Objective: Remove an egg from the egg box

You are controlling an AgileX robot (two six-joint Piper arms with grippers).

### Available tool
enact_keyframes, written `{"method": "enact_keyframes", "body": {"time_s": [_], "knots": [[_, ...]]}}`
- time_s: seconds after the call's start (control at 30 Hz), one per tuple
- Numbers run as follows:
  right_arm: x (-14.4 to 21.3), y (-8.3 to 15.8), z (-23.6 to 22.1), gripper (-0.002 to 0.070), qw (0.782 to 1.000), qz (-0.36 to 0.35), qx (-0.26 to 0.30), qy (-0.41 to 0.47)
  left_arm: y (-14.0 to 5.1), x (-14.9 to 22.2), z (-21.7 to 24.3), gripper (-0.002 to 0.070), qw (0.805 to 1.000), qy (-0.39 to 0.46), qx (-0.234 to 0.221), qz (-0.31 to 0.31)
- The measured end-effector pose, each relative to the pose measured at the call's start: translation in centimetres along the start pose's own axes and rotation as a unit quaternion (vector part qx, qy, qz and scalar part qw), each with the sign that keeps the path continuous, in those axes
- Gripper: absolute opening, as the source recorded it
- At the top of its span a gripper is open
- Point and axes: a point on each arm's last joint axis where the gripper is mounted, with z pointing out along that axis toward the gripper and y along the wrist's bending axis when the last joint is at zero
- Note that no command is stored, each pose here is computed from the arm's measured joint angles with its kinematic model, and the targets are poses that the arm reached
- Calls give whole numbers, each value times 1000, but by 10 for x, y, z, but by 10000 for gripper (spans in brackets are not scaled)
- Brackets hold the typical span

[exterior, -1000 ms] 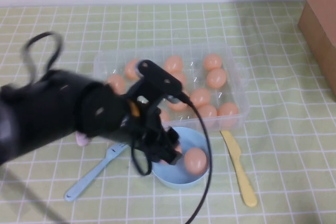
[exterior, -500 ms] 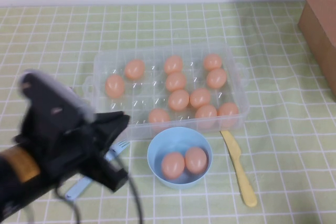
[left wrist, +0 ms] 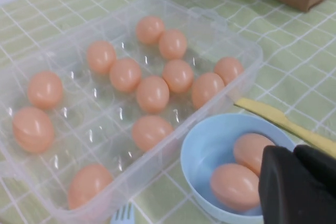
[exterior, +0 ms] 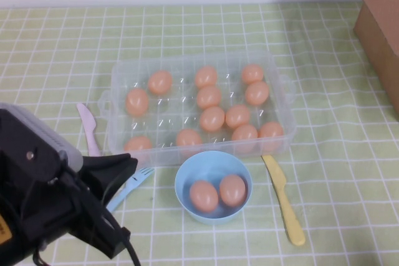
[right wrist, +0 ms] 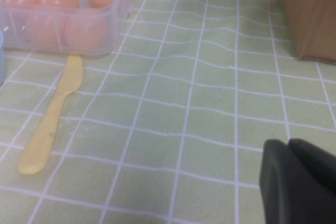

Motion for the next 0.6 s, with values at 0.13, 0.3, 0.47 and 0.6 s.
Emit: {"method": "enact_keyframes", "body": {"time_s": [0.13,0.3,0.47,0.6], "knots": [[0,0,0,-20,1000,0,0,0,1,0,0,2,1000,-7,-3,11],[0,0,0,-20,1000,0,0,0,3,21,1,2,998,-55,-17,13],[0,0,0,-20,1000,0,0,0,7,75,-8,0,990,-133,-46,2],[0,0,0,-20,1000,0,0,0,14,103,-20,0,982,-165,-83,-25]]}}
